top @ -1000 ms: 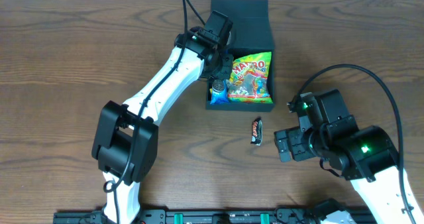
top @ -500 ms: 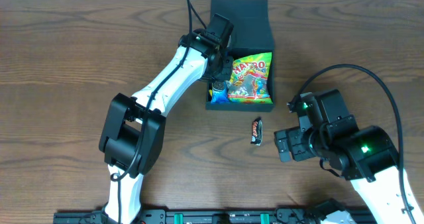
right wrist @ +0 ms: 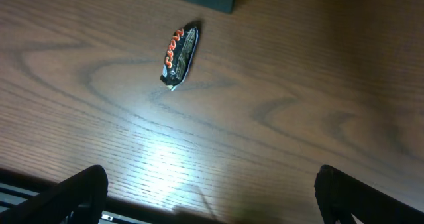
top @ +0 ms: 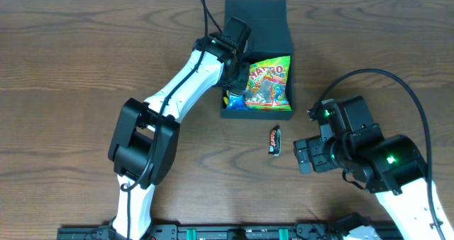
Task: Pack container
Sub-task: 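Lift the Oreo pack and lower it into the box's left side, then open the left gripper, release the Oreo pack and withdraw upward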
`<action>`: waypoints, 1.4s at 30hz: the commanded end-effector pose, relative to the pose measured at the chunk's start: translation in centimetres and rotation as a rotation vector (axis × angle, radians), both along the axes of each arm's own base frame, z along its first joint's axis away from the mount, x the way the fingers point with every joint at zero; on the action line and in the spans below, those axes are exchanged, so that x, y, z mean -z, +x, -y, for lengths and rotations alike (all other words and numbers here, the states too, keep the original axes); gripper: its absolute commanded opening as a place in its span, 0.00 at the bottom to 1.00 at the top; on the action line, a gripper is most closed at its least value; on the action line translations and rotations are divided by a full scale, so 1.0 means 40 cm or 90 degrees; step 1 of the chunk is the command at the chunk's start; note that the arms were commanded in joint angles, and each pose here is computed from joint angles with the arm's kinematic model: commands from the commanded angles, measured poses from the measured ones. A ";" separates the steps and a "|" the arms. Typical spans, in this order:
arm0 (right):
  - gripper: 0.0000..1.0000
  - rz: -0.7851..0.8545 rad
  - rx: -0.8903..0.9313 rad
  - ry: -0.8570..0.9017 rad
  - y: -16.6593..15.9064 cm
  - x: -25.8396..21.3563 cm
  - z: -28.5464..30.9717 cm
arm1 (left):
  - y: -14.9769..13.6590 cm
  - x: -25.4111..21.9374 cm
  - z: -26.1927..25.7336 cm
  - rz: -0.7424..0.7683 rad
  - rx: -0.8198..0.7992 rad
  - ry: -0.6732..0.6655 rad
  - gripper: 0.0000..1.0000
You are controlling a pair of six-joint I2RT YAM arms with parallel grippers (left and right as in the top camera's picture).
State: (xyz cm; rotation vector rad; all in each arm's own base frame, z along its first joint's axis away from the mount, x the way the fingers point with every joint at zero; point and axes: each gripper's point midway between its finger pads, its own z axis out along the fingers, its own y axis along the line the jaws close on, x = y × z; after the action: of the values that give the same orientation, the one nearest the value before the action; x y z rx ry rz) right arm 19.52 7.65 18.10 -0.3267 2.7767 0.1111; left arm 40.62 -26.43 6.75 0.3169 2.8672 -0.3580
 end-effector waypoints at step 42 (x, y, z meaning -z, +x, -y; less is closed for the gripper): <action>0.99 0.003 -0.004 0.007 -0.004 -0.004 -0.008 | -0.012 -0.182 0.223 0.100 0.083 -0.136 0.95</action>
State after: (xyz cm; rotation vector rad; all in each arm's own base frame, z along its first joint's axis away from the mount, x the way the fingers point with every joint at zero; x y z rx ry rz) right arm 19.52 7.65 18.10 -0.3267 2.7767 0.1111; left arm 39.23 -35.30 13.87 0.4939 2.6465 -0.6226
